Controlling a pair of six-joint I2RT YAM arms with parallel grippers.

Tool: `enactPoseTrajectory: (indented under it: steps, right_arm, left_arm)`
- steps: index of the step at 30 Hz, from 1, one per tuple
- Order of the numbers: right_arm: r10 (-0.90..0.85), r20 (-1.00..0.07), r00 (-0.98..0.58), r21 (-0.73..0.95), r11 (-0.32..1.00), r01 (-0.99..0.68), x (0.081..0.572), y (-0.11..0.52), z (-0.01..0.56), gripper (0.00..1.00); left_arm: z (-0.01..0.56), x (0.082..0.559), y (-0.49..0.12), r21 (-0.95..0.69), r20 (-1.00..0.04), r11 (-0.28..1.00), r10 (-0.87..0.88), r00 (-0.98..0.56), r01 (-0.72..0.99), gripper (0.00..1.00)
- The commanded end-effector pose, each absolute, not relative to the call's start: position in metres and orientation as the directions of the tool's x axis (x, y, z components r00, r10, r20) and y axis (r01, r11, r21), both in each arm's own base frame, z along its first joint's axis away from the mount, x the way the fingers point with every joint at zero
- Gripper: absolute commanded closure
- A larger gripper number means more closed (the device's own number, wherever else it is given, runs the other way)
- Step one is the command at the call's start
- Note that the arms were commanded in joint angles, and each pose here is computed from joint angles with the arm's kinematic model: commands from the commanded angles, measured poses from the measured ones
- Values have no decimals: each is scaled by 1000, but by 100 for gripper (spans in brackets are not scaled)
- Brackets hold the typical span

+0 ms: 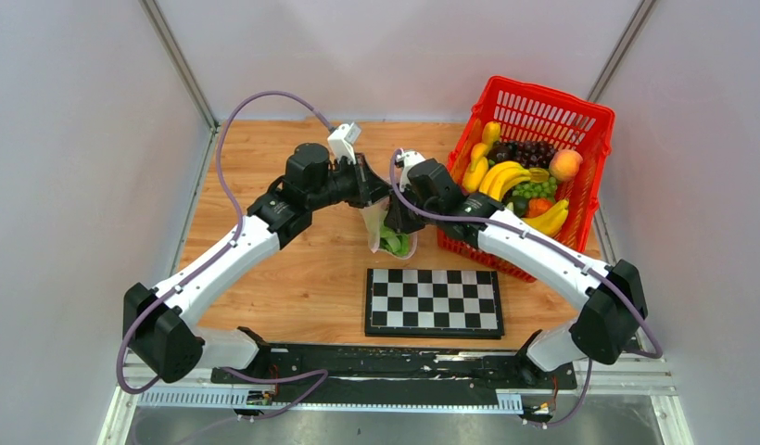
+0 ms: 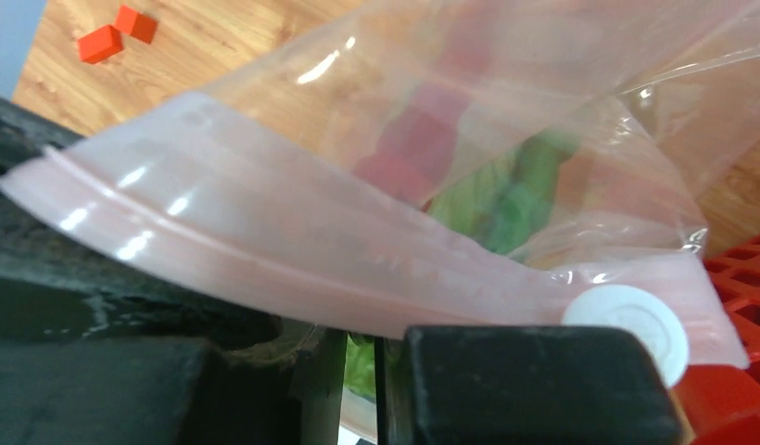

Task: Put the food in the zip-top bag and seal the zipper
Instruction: Place the fake vegetable in the zipper food storage bag.

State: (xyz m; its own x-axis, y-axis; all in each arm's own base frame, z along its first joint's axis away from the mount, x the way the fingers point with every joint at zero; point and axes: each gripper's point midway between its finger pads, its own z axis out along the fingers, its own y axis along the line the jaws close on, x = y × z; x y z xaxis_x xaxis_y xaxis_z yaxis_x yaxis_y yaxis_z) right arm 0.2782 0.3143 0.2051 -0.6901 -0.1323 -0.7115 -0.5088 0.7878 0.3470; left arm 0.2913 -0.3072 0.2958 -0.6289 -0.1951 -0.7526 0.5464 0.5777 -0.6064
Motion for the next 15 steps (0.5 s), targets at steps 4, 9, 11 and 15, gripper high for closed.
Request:
enactPoseTrajectory:
  steps: [4,9,11,15]
  right_arm:
    - [-117,-826,-551,242,809,-535,300,307,218,67]
    - [-103,-864,-492,240,776,-583,291,302,243,50]
    - [-91,-875,-476,267,729,-630,279,305,256,47]
    - [-69,-889,-453,304,651,-696,258,308,277,47]
  left_arm:
    - [336,273,-315,-613,-779,479,-232,-583,629,100]
    - [334,275,-312,-608,-781,494,-234,-578,621,100]
    - [333,276,-312,-606,-782,501,-234,-578,618,100]
    - [330,277,-312,-604,-782,508,-230,-579,614,100]
